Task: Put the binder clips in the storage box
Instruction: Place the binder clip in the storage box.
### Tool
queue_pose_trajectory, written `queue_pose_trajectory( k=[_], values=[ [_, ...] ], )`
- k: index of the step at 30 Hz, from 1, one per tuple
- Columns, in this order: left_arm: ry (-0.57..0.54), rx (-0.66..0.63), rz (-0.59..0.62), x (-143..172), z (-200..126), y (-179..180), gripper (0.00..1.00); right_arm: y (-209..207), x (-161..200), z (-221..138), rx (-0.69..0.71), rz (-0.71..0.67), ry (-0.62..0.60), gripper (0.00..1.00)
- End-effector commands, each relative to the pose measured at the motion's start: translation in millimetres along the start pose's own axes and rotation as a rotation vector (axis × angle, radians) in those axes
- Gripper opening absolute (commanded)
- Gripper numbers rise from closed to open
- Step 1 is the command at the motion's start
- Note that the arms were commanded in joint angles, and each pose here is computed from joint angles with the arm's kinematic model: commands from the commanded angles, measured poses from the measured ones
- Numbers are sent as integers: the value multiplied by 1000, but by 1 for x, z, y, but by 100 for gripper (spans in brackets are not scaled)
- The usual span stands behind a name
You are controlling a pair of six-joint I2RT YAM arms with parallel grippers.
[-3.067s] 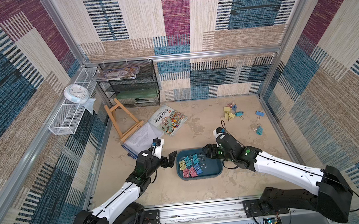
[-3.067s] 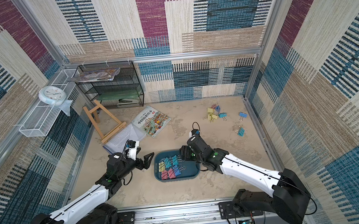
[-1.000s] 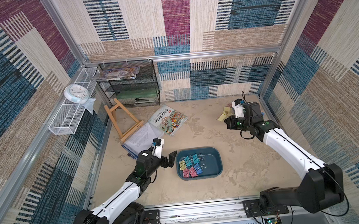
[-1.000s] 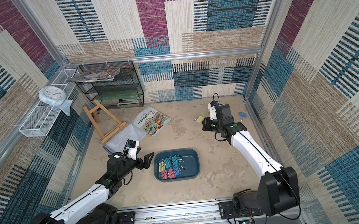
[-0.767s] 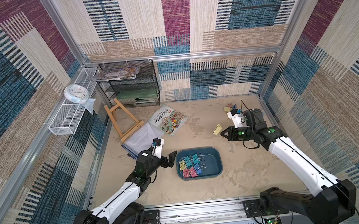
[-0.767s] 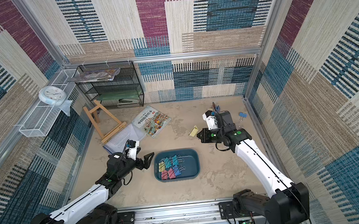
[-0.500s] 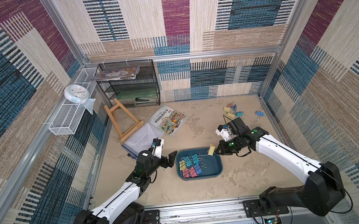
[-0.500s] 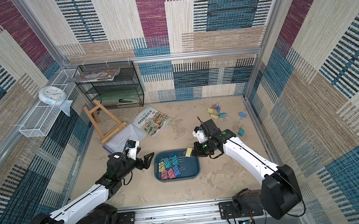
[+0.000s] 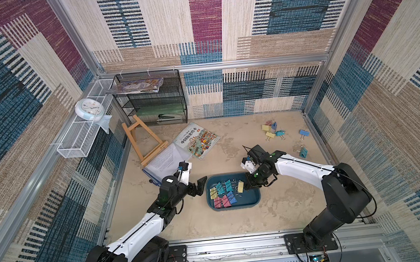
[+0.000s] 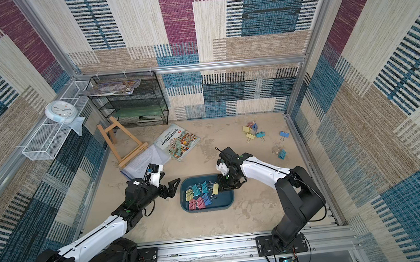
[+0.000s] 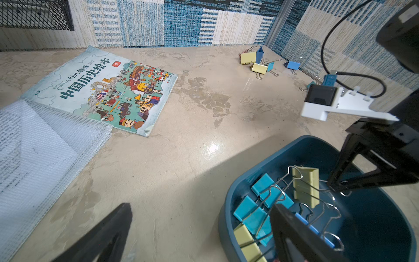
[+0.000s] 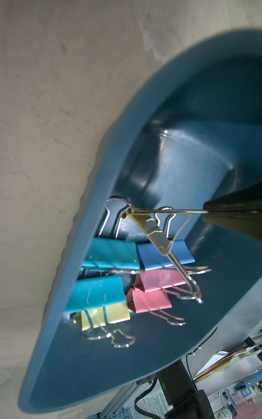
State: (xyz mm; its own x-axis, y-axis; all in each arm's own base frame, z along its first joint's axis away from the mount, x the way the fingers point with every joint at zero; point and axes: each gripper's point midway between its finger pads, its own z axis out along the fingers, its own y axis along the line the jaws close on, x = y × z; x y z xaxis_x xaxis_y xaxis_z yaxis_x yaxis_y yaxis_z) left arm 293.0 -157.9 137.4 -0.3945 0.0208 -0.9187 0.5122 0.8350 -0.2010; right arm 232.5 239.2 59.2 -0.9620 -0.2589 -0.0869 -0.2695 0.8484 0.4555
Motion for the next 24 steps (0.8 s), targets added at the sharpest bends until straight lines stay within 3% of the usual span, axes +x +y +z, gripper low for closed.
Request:
queue_pose_trajectory(
  k=[1,14,24],
  values=[
    [-23,-4,11,-8,0,0,99,0,-10,5,-1,-14,-24,0],
    [-19,-6,13,-7,0,1,99,-12,-22,11,83,8,-60,19],
    [-21,-3,12,-8,1,0,99,-11,-49,-49,212,-7,-268,40]
  ],
)
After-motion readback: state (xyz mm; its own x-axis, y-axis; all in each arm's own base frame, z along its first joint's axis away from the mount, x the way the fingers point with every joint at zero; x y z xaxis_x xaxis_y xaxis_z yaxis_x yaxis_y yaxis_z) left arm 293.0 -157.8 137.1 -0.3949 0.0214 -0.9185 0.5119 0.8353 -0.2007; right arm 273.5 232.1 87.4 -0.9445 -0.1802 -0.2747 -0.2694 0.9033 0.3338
